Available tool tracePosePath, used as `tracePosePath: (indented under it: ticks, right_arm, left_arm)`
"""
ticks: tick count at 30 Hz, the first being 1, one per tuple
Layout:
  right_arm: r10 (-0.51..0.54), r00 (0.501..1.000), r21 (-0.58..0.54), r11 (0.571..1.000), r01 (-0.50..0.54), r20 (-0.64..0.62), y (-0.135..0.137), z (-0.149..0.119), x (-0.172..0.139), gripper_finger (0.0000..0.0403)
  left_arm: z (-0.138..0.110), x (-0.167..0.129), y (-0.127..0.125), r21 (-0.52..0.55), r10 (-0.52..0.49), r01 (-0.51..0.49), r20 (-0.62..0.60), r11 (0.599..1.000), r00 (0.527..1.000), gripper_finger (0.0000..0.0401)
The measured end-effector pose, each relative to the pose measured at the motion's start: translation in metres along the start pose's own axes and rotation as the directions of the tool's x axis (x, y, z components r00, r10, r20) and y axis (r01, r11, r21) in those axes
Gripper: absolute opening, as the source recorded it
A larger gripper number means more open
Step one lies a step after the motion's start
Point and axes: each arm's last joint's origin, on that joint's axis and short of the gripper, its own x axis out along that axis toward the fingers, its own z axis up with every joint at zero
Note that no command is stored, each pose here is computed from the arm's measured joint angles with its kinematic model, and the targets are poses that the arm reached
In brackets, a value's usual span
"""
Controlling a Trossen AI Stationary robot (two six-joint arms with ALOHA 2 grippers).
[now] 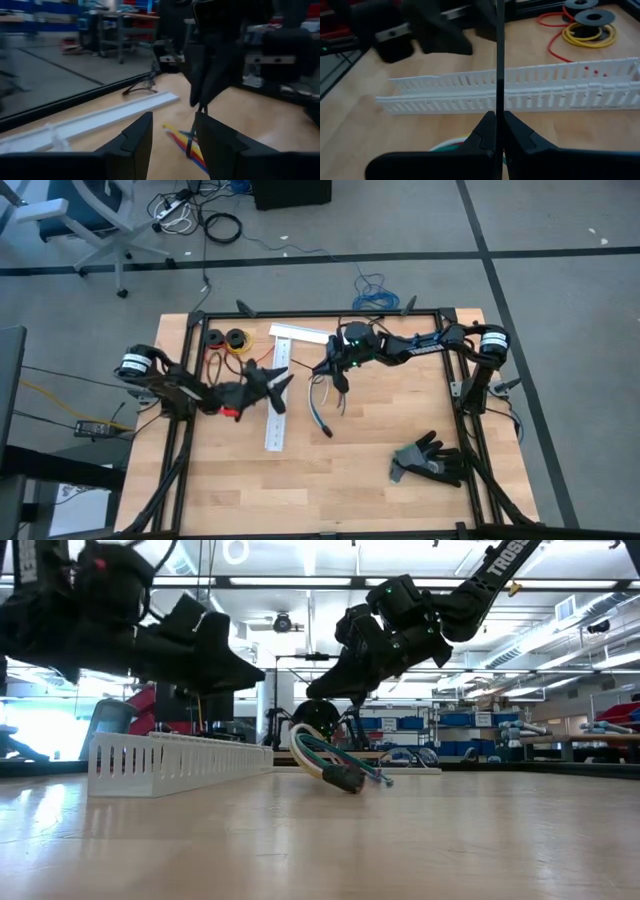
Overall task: Ziptie cables
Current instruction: Wrap the black zip tie on the cables
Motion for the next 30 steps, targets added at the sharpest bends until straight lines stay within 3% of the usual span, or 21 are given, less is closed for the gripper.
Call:
tracePosePath:
  ticks: [4, 10, 23, 30]
  right_arm:
    - [0.007, 1.000, -0.011, 1.000, -0.006, 0.010, 0.004, 0.001, 0.002, 0.0006]
    - [-0.002, 1.000, -0.010, 1.000, 0.002, 0.016, 0.004, 0.002, 0.002, 0.0007]
    - [0.005, 1.000, -0.012, 1.000, -0.005, 0.015, 0.004, 0.002, 0.002, 0.0007]
    - [0.016, 1.000, -0.013, 1.000, -0.016, 0.014, 0.004, 0.002, 0.002, 0.0007]
  left_arm:
    - [0.004, 0.014, 0.015, -0.009, -0.075, 0.075, -0.001, 0.997, 0.997, 0.0156]
    - [0.016, 0.032, 0.017, 0.032, -0.204, 0.203, 0.020, 0.979, 0.979, 0.0145]
    - [0.019, 0.035, 0.019, 0.026, -0.200, 0.199, 0.041, 0.980, 0.979, 0.0056]
    - [0.020, 0.036, 0.022, 0.022, -0.159, 0.158, 0.057, 0.987, 0.986, 0.0041]
